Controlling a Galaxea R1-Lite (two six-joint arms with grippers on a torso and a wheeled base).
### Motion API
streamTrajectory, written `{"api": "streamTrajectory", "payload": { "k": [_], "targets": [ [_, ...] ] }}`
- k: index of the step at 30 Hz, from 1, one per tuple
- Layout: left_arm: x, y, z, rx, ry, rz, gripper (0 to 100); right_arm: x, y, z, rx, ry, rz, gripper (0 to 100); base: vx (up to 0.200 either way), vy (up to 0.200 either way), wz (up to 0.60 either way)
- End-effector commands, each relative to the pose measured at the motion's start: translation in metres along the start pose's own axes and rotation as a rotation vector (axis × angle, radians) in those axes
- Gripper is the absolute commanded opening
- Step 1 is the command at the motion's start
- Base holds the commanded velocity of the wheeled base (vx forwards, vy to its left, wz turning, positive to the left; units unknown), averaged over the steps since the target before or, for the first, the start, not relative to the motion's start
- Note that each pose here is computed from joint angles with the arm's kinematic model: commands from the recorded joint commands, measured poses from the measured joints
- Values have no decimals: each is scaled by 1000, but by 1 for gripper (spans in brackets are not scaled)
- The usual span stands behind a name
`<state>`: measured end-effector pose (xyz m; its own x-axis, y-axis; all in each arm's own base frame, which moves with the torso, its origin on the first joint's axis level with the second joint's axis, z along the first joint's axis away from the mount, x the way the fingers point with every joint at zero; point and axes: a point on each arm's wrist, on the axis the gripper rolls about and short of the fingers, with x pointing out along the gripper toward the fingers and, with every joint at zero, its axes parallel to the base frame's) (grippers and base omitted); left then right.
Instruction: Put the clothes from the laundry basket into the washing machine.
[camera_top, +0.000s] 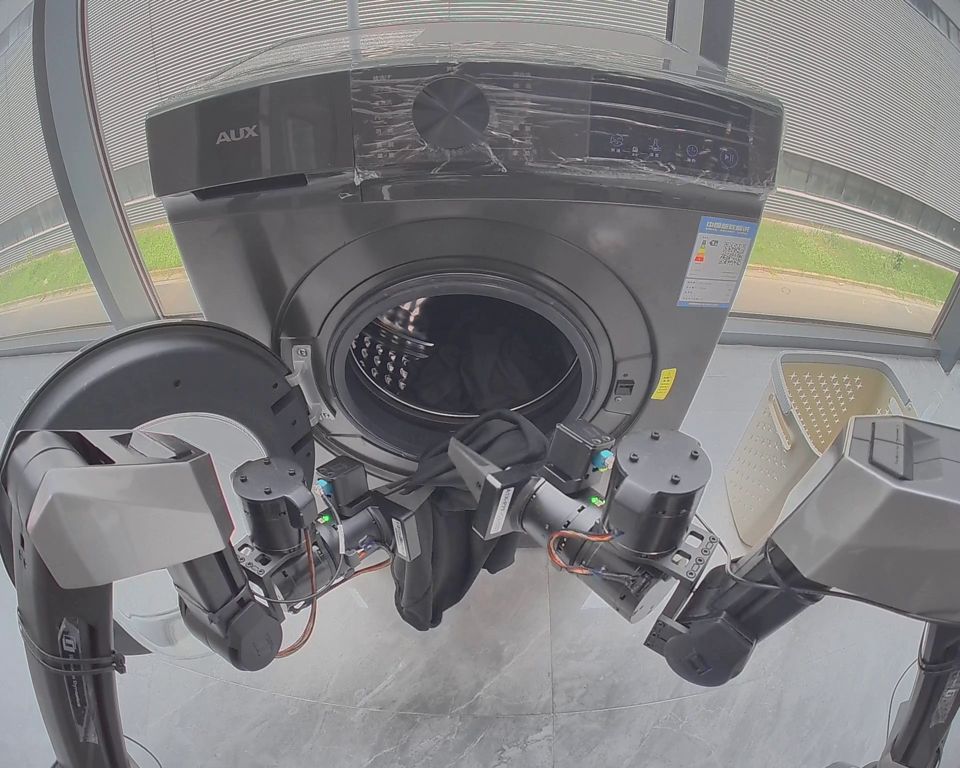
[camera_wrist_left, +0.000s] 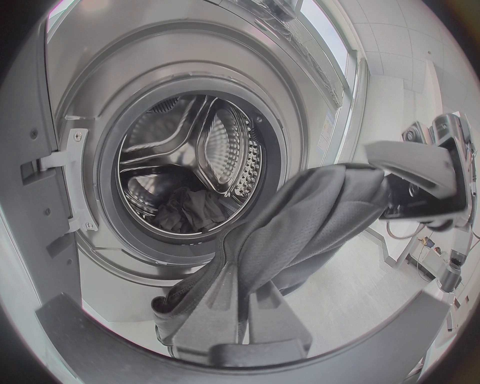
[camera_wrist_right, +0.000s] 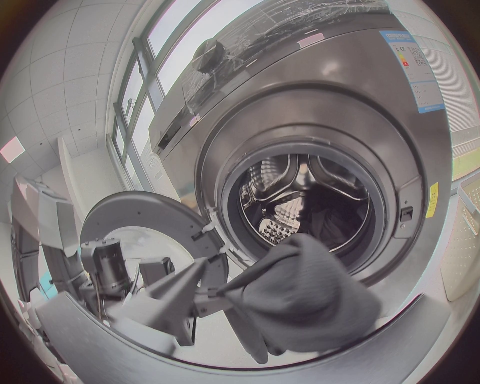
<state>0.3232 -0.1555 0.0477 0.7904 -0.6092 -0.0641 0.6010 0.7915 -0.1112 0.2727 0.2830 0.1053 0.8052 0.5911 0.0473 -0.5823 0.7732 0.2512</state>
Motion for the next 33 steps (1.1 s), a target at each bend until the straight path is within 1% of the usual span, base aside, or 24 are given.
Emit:
{"api": "streamTrajectory", "payload": {
  "k": [1,3,4,5,6,7,8,9,10,11,14,15,16,18,19,23,24,27,29,32,33],
  "targets": [
    [0,1,9,6,-38,5,0,-16,-6,-5,-18,59,-19,100,0,0,0],
    [0,1,10,8,-39,5,0,-28,-12,-10,-27,113,-34,100,0,0,0],
    [0,0,11,8,-42,5,0,-37,-17,-16,-35,155,-49,100,0,0,0],
    [0,0,11,7,-42,5,0,-38,-17,-17,-35,160,-49,100,0,0,0],
    [0,0,12,8,-47,9,0,-47,-24,-22,-42,201,-65,100,0,0,0],
    [0,-1,13,8,-49,10,0,-51,-26,-24,-42,212,-70,100,0,0,0],
    [0,-2,14,9,-52,10,0,-61,-29,-26,-46,237,-78,100,0,0,0],
    [0,-2,14,9,-52,10,0,-61,-29,-26,-46,237,-78,100,0,0,0],
    [-2,-4,17,10,-59,8,0,-76,-32,-29,-40,263,-76,100,0,0,0],
    [-2,-4,20,12,-67,8,0,-85,-34,-29,-35,268,-62,100,0,0,0],
    [-3,-4,23,14,-76,9,0,-106,-35,-28,-26,258,-2,100,0,0,0],
    [-3,-4,25,15,-82,8,0,-113,-37,-28,-23,246,12,100,0,0,0],
    [-4,-4,28,15,-90,11,0,-117,-37,-29,-19,252,11,100,0,0,0],
    [-5,-4,29,11,-95,13,0,-122,-38,-29,-14,265,5,100,0,0,0],
    [-6,-5,33,-4,-105,11,0,-129,-40,-22,-3,256,0,100,0,0,0],
    [-9,-5,42,-22,-129,16,0,-134,-41,-16,48,240,-16,100,0,0,0],
    [-10,-5,41,-30,-128,22,0,-135,-43,-15,70,236,-28,100,0,0,0],
    [-12,-7,39,-37,-116,31,0,-137,-51,-12,97,224,-76,100,0,0,0],
    [-15,-8,34,-42,-94,46,0,-137,-54,-12,118,218,-108,100,0,0,0],
    [-15,-7,31,-47,-86,52,0,-135,-55,-12,147,212,-116,100,0,0,0],
    [-16,-7,31,-49,-86,53,0,-134,-55,-12,148,210,-117,100,0,0,0]
  ]
}}
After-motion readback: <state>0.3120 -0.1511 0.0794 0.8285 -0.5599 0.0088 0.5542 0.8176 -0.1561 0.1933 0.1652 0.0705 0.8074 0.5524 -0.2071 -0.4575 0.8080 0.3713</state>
